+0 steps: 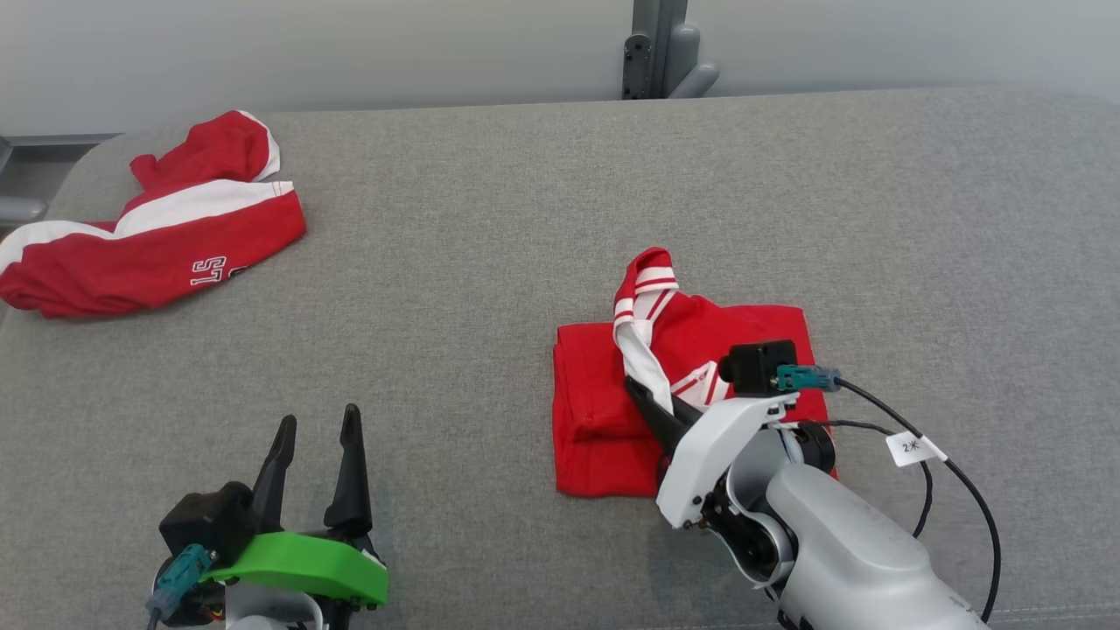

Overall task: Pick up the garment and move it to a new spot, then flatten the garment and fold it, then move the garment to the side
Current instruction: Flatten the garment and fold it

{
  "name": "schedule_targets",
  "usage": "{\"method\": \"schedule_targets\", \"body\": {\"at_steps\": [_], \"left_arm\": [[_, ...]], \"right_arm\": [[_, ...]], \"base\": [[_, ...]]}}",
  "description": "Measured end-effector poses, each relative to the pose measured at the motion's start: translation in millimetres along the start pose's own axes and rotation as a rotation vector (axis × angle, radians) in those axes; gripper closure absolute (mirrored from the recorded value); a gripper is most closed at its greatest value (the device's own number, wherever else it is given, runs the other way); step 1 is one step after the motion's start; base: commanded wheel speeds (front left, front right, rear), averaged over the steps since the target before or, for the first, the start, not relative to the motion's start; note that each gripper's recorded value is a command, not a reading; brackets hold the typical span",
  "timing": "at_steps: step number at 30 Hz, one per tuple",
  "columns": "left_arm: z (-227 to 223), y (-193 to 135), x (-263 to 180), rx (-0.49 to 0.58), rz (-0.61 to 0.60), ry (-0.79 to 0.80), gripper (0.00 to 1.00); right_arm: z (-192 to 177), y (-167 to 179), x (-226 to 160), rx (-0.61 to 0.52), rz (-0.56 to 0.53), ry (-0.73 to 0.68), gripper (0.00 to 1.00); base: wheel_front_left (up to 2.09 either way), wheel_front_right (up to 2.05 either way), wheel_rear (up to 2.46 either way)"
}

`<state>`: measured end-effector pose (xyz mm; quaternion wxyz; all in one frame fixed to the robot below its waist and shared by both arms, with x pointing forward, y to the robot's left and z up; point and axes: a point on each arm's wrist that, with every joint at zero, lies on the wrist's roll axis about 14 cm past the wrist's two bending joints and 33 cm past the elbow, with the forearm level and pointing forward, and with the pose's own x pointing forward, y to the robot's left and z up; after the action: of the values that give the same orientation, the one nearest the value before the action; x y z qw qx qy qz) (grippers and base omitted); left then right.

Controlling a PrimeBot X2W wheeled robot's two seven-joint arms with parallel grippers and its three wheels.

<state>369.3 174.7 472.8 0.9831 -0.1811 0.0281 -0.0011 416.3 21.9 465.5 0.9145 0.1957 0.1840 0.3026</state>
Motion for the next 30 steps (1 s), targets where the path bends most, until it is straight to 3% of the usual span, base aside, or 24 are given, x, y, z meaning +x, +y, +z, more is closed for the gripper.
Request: {"method": "schedule_targets", "body": {"at_steps": [7,8,10,12,13,20,30], "left_arm": [[-1,3,0,0.002,0.009,0.001,0.00],[0,3,0,0.002,0.009,0.001,0.00],[1,3,1,0.003,0.010,-0.002,0.00],[1,4,1,0.003,0.011,-0.003,0.00],[1,4,1,0.003,0.011,-0.002,0.00],[0,2,2,0.003,0.007,-0.001,0.00],[2,-5,5,0.002,-0.014,-0.007,0.00]], "right_arm": [[-12,5,8,-0.006,0.012,0.041,1.00],[-14,5,8,-0.006,0.013,0.048,0.77],[-16,6,9,-0.006,0.016,0.053,0.52],[-17,8,10,-0.010,0.020,0.057,0.05],[-17,8,10,-0.010,0.021,0.056,0.00],[-12,15,10,-0.031,0.044,0.032,0.00],[33,22,5,-0.040,0.071,-0.155,0.00]], "base": [[0.00,0.00,0.00],[0.00,0.00,0.00],[0.00,0.00,0.00],[0.00,0.00,0.00],[0.00,0.00,0.00],[0.00,0.00,0.00],[0.00,0.00,0.00]]}}
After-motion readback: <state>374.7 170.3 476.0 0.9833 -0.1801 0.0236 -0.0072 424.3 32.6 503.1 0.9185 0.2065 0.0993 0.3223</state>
